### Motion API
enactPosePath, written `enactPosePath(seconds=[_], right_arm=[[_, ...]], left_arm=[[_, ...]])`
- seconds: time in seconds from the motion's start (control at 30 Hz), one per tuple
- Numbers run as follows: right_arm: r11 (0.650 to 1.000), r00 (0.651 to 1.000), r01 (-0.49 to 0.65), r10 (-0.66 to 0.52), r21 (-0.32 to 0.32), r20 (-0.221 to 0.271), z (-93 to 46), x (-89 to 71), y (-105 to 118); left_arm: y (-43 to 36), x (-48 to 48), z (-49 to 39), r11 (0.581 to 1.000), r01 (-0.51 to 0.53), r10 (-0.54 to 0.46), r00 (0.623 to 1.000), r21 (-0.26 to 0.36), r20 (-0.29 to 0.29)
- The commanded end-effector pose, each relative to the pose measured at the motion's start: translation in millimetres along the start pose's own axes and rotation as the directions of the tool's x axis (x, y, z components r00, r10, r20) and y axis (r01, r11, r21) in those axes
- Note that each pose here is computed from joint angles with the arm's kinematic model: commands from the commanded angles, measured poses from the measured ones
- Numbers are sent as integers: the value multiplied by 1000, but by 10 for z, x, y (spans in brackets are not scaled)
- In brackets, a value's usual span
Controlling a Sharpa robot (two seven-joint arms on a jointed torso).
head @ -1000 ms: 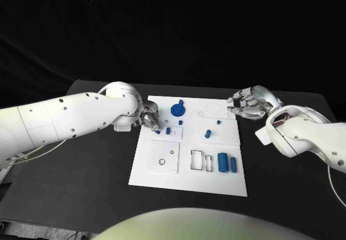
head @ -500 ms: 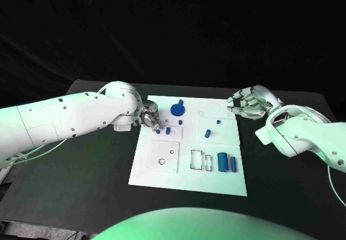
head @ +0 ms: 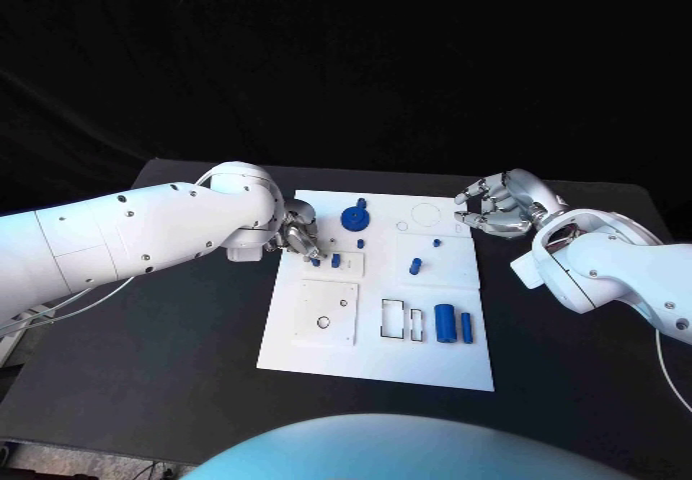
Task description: Assemble the parts on the task board
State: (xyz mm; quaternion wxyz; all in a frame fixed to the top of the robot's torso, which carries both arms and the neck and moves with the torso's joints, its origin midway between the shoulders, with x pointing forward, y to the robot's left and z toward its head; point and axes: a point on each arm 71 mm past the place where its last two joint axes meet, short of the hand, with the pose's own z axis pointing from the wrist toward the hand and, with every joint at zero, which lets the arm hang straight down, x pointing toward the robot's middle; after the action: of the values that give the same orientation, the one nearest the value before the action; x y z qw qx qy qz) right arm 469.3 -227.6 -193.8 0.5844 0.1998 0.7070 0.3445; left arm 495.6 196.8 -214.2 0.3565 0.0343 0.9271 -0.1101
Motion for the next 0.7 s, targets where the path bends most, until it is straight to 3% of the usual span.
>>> enactPosePath(seconds=[0.03,0.7], right_arm=[[1000,1000,6,-6,-7,-2,-3,6,7],[1000,1000,6,-6,-8,-2,-1,5,6]], left_arm=[[-5,11,3,1000,-3,3,1000,1,-17],[8,8,6,1000,-1,1,1000,-2,-18]])
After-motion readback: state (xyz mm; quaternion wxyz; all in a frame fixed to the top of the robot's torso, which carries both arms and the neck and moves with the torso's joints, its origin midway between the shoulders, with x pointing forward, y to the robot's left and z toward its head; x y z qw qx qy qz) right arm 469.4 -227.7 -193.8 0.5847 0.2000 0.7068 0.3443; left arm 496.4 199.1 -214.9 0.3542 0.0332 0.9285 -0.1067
